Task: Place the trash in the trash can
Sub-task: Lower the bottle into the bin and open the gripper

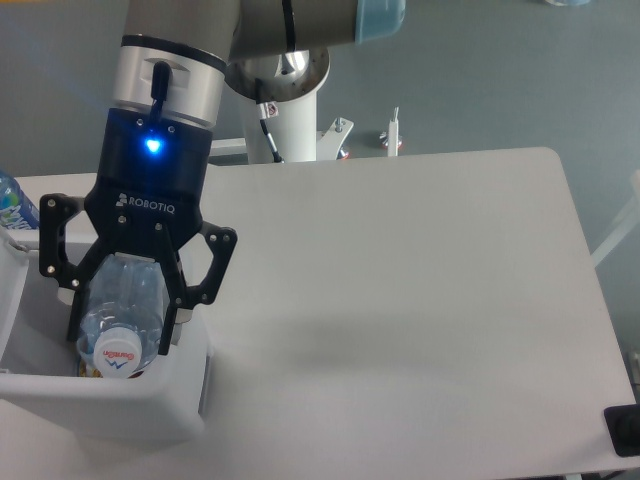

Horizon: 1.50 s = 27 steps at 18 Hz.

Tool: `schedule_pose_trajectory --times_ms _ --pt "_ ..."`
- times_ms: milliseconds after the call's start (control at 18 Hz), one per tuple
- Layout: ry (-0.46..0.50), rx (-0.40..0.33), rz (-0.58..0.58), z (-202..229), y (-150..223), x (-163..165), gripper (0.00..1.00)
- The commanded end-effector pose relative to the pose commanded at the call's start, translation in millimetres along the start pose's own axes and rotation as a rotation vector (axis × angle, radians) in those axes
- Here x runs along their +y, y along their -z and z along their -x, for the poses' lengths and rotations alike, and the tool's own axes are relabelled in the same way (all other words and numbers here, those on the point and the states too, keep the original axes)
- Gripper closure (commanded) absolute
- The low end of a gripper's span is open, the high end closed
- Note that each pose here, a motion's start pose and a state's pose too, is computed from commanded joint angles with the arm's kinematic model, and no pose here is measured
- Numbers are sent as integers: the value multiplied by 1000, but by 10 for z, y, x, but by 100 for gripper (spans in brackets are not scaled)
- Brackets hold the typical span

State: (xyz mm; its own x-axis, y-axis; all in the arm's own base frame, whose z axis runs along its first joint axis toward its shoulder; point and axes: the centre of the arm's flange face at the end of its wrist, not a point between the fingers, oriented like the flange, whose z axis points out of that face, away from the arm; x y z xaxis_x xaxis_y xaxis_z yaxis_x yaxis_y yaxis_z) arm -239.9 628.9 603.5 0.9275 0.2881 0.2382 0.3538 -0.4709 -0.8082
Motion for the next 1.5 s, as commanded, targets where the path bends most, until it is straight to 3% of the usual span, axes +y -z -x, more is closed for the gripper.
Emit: schedule_pose_trajectory --times_ms 1500 --pt "-26 29 37 -149 -294 117 100"
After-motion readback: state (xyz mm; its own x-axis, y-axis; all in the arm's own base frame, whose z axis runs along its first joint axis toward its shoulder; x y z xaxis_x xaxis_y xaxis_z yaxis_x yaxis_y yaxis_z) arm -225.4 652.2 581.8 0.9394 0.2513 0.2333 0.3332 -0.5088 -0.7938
